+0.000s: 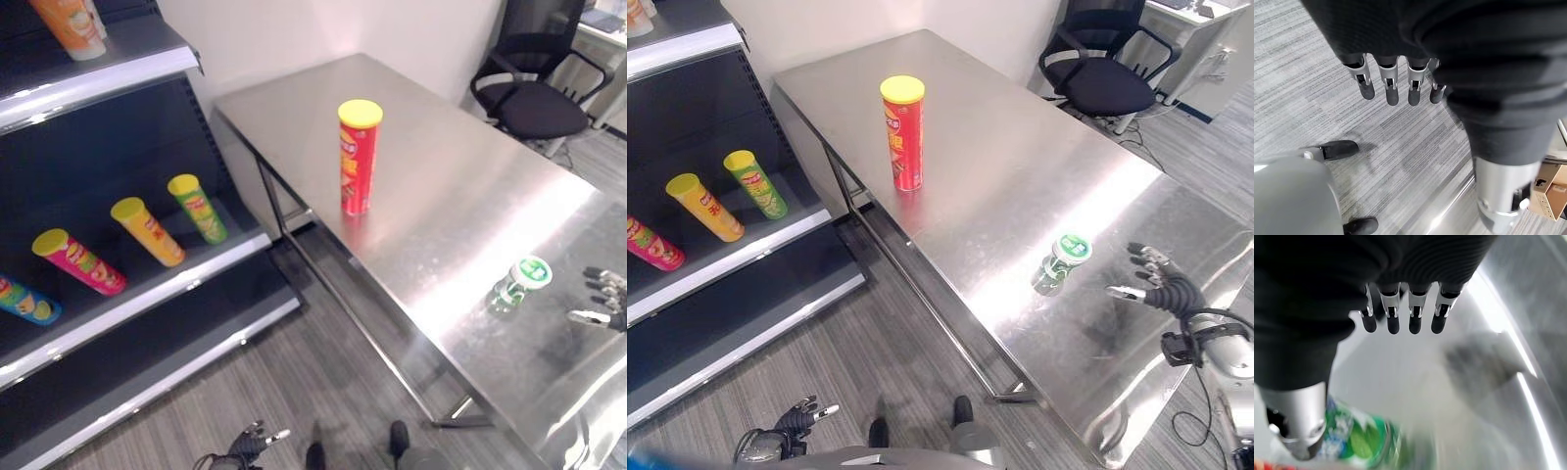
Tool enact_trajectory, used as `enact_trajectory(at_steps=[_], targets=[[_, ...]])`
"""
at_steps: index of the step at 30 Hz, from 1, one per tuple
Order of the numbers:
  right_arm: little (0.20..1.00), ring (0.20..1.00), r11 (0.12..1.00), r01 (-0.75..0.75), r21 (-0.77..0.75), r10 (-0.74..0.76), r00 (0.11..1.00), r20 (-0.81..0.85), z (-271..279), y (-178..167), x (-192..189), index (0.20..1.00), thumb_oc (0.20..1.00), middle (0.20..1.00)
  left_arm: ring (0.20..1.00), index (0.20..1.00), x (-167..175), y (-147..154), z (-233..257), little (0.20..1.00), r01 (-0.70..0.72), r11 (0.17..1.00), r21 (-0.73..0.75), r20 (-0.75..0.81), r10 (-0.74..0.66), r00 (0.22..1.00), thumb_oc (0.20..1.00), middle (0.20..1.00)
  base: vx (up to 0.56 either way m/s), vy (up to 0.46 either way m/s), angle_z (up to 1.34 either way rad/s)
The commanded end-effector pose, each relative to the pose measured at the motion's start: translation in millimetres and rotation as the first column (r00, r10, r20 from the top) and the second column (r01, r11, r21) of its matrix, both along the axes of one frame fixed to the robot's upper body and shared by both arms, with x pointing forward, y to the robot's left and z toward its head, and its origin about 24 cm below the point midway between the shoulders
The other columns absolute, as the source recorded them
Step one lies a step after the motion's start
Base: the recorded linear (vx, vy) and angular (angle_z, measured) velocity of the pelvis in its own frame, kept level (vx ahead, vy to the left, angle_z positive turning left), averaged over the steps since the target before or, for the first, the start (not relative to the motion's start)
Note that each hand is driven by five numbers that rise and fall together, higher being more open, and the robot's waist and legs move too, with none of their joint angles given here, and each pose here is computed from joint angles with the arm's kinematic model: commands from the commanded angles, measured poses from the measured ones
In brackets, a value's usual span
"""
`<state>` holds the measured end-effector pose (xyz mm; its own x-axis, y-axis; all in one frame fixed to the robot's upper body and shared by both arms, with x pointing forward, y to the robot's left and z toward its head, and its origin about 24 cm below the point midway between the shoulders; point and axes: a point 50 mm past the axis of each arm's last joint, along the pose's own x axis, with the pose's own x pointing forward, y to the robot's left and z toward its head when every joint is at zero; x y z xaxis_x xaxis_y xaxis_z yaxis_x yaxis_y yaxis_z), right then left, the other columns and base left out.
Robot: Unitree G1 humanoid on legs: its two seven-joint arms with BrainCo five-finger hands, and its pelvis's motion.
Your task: Put the goods on the table back onto the shelves and tidy them up.
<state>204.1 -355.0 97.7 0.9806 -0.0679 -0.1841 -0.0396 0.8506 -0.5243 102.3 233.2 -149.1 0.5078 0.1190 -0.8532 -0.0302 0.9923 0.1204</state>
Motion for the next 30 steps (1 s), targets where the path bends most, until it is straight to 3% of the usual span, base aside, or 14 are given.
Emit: enact_trajectory(at_steps=[1, 10, 29, 30], targets=[[1.000, 1.000, 0.993, -0.039, -0.108, 0.054, 0.988, 0.142, 36.7, 4.1, 19.9, 1.000, 1.000, 1.000, 1.000, 1.000, 24.1, 14.4, 11.0, 1.000, 0.002, 1.000, 0.029, 0.074, -0.004, 0.997, 1.000, 1.000, 0.01, -0.018, 0.04], [1.000, 1.000, 0.963, -0.009, -0.268, 0.073, 0.971, 0.227, 46.3, 16.4, 34.2, 1.000, 1.000, 1.000, 1.000, 1.000, 18.4, 11.8, 8.2, 1.000, -0.001, 0.999, 0.041, 0.058, -0.002, 0.998, 1.000, 1.000, 0.01, -0.016, 0.08], [1.000, 1.000, 0.953, -0.051, -0.300, 0.125, 0.964, 0.235, 34.7, 39.4, 52.5, 1.000, 1.000, 1.000, 1.000, 1.000, 14.4, 11.4, 6.8, 1.000, -0.002, 0.998, 0.056, 0.047, -0.001, 0.999, 1.000, 1.000, 0.00, -0.004, 0.03], [0.702, 0.702, 0.954, -0.052, -0.294, 0.128, 0.961, 0.246, 34.1, 42.5, 54.4, 0.702, 0.702, 0.702, 1.000, 1.000, 14.4, 11.1, 6.8, 1.000, -0.002, 0.998, 0.055, 0.049, -0.001, 0.999, 1.000, 1.000, 0.00, -0.004, 0.12]])
